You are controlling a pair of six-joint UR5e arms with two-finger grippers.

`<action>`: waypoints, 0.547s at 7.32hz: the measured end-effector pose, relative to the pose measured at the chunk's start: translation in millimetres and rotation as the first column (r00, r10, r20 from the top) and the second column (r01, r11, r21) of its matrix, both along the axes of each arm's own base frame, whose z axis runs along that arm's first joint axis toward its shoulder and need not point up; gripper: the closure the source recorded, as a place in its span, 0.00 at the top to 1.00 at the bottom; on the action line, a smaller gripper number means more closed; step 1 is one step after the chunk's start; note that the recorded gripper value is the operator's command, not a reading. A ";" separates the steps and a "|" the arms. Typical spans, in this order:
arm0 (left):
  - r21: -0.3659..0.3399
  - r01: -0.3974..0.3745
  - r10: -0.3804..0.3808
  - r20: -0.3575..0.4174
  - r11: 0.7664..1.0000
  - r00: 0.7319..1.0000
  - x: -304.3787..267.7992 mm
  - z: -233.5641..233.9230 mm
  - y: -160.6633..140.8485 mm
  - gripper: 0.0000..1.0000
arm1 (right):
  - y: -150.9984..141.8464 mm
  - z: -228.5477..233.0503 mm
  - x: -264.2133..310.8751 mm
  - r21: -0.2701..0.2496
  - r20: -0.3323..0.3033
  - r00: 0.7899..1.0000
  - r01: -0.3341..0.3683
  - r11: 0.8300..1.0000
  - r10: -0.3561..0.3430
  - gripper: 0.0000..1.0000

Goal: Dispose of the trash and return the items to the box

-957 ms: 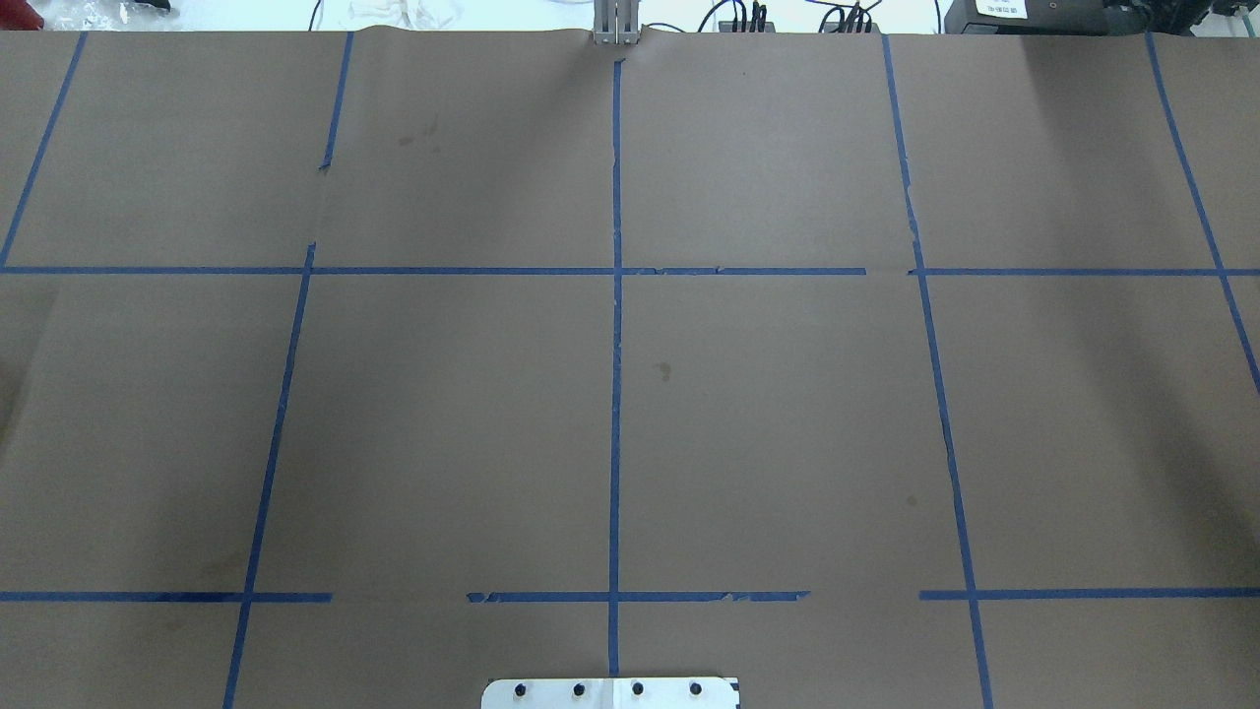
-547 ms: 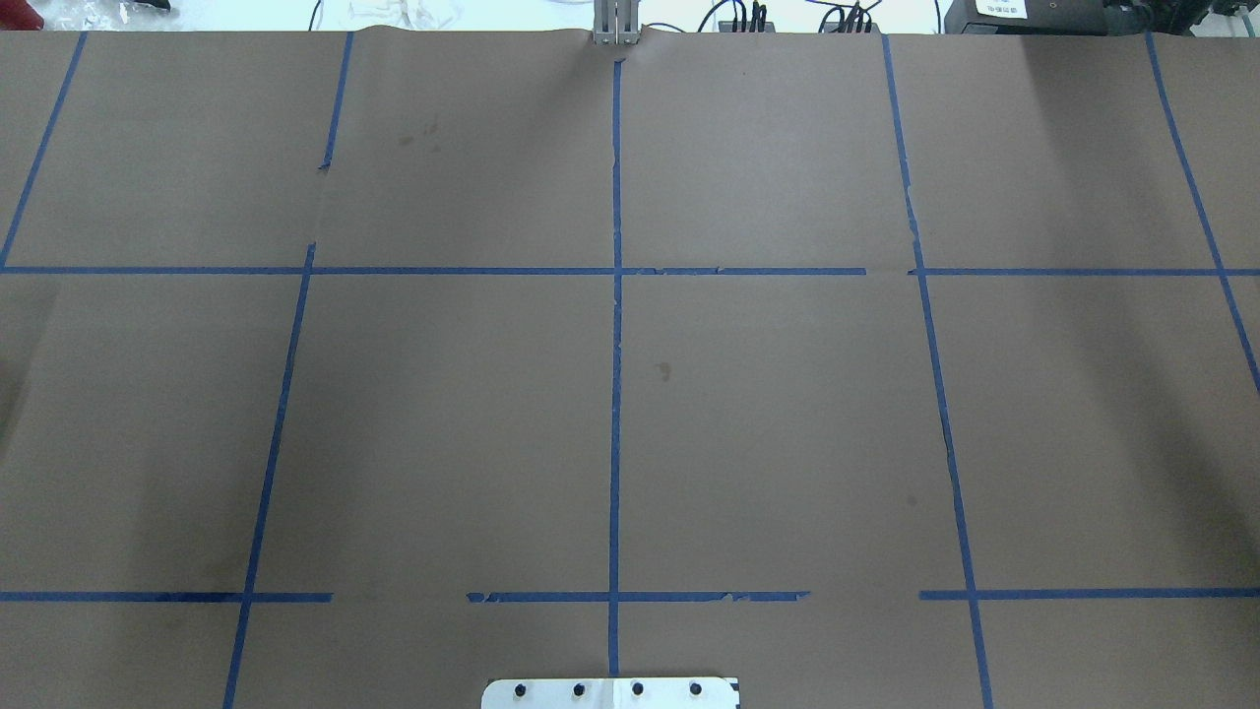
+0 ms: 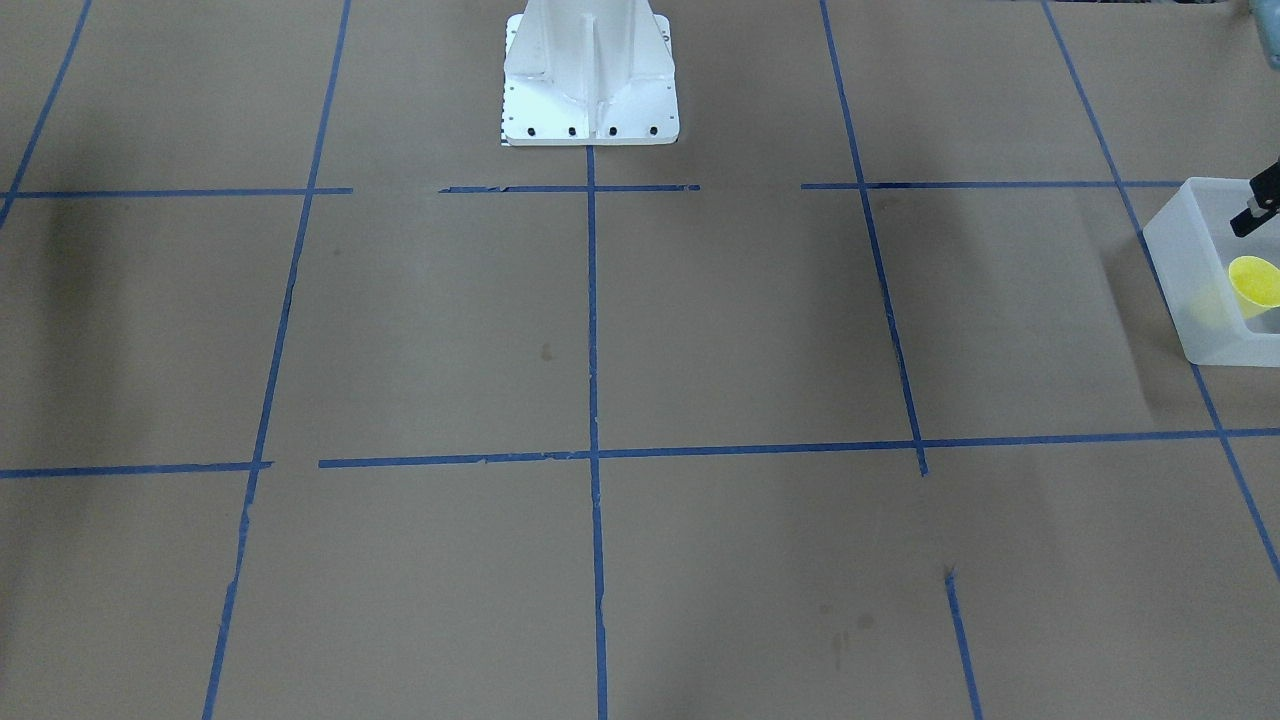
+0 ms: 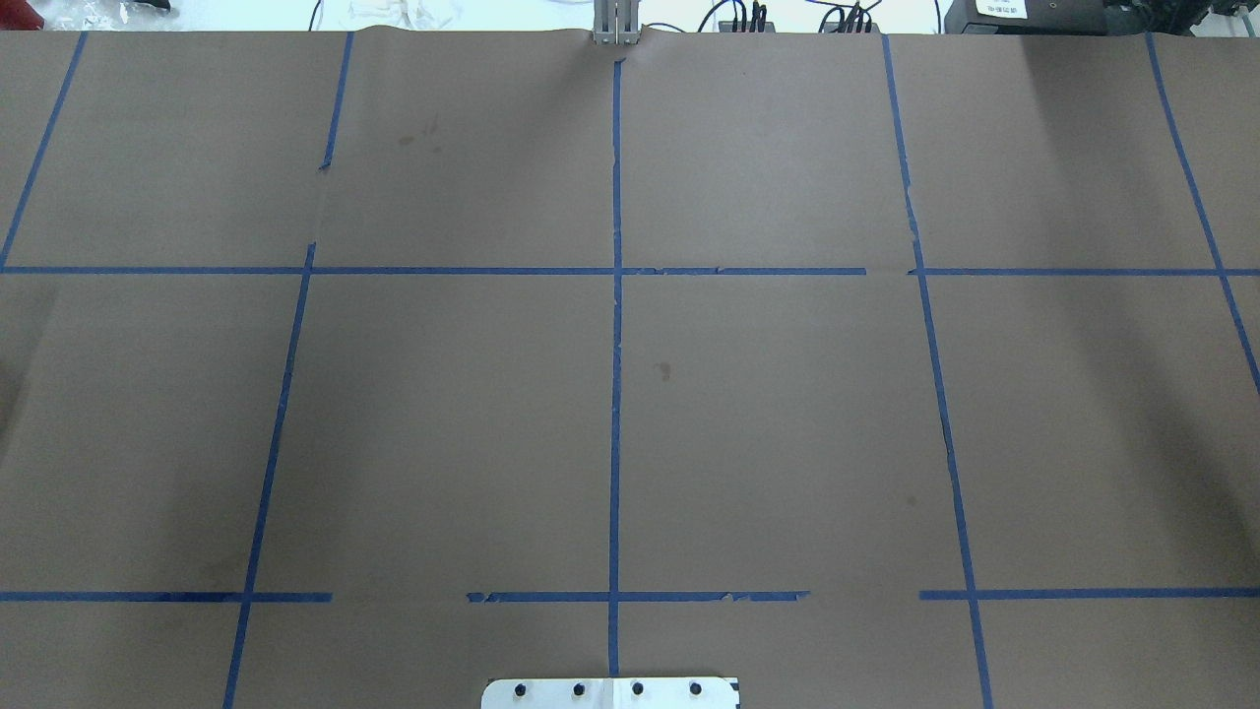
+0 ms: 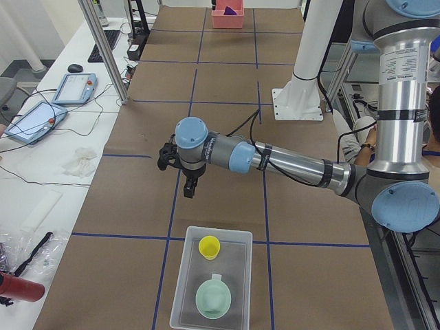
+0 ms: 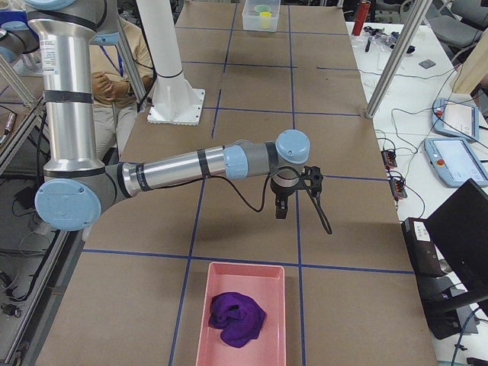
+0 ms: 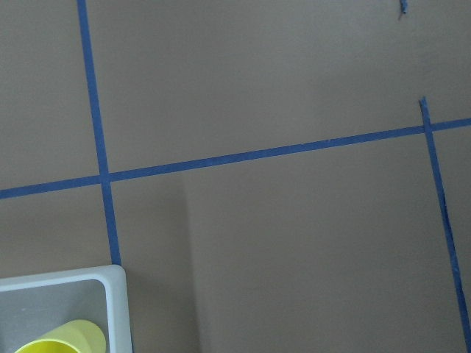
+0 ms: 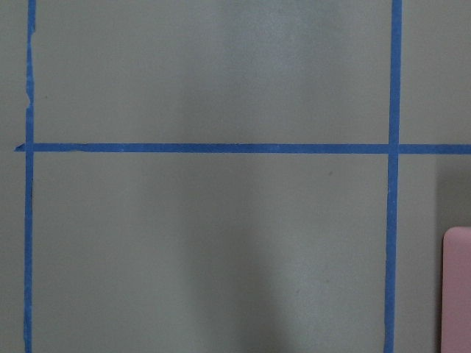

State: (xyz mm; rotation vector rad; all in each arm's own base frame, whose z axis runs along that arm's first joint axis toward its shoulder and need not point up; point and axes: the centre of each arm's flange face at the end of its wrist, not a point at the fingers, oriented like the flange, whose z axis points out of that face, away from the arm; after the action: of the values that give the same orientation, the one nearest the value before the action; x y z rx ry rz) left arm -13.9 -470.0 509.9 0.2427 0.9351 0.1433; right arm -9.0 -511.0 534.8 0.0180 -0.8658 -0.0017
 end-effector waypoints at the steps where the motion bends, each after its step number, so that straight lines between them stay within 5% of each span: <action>1: 0.009 0.006 -0.006 -0.002 1.000 1.000 -3.4 -1.2 2.9 1.00 | -4.6 -3.8 -0.4 0.006 0.002 1.000 0.000 1.000 0.000 1.00; 4: 0.004 0.012 -0.012 -0.006 1.000 1.000 -7.2 0.8 6.1 1.00 | -6.3 -7.2 0.9 0.014 0.004 1.000 -0.004 1.000 0.004 1.00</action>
State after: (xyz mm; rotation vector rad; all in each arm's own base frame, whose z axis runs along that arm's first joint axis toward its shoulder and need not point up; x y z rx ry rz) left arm -21.1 -463.9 510.7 0.2525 0.9390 0.1331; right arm -8.1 -517.4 527.6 0.0329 -0.8701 -0.0043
